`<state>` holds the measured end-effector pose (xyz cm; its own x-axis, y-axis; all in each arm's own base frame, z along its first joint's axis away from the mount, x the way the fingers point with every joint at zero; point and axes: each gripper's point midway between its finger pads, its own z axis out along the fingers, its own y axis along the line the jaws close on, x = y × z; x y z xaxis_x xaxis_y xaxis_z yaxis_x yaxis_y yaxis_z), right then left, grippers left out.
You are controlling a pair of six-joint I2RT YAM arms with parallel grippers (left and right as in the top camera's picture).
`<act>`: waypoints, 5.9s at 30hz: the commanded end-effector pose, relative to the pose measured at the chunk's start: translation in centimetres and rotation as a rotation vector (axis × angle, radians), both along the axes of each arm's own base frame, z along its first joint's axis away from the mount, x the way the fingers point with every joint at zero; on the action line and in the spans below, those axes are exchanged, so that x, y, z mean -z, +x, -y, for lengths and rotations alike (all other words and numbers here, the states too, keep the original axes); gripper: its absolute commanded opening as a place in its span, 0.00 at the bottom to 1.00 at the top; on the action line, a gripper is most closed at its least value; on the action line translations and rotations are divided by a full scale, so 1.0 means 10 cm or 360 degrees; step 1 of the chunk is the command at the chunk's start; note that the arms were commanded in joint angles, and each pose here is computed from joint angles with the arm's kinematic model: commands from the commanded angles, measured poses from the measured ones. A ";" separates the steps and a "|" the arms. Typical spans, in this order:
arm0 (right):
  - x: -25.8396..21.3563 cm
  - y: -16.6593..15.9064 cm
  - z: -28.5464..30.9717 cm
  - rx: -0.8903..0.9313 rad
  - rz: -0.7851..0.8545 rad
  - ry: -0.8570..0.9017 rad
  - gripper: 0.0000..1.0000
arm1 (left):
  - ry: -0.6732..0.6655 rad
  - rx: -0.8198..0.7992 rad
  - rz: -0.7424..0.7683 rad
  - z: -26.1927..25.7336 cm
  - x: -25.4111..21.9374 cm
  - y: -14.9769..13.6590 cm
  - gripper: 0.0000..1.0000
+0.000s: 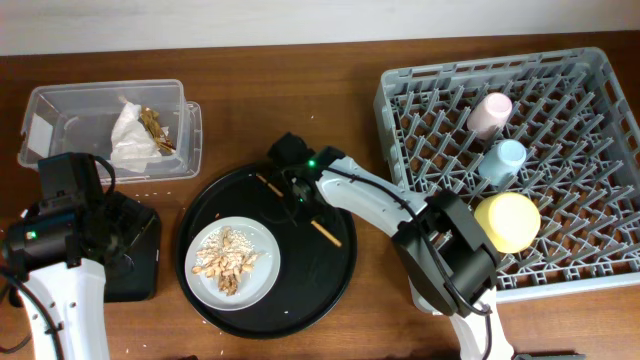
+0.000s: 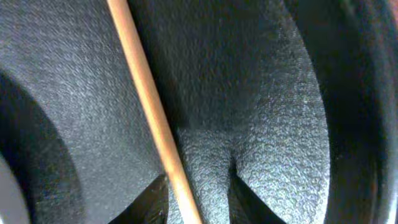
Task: Sort waste into correct bins and load items into the dishwasher rack
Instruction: 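Return the right gripper to the tray and grasp the remaining chopstick, then carry the chopstick into the rack beside the first and release, then move the left gripper to the white plate and grasp its rim, then tilt the plate over the black rectangular tray to dump the scraps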
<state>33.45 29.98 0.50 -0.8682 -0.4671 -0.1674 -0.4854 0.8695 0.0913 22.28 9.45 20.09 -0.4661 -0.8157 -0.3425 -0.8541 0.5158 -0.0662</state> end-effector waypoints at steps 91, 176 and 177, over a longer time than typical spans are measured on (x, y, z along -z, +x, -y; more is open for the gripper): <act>-2.32 -0.08 4.14 0.1754 0.0097 0.0115 0.99 | -0.0685 0.1140 0.0008 1.56 0.10 -0.01 0.99; -2.32 -0.08 4.14 0.1754 0.0097 0.0115 0.99 | 0.0094 0.1037 -0.0395 1.59 0.70 0.81 0.01; -2.32 -0.08 4.14 0.1754 0.0097 0.0115 0.99 | 0.0087 0.0996 -0.0393 1.51 0.69 0.83 0.01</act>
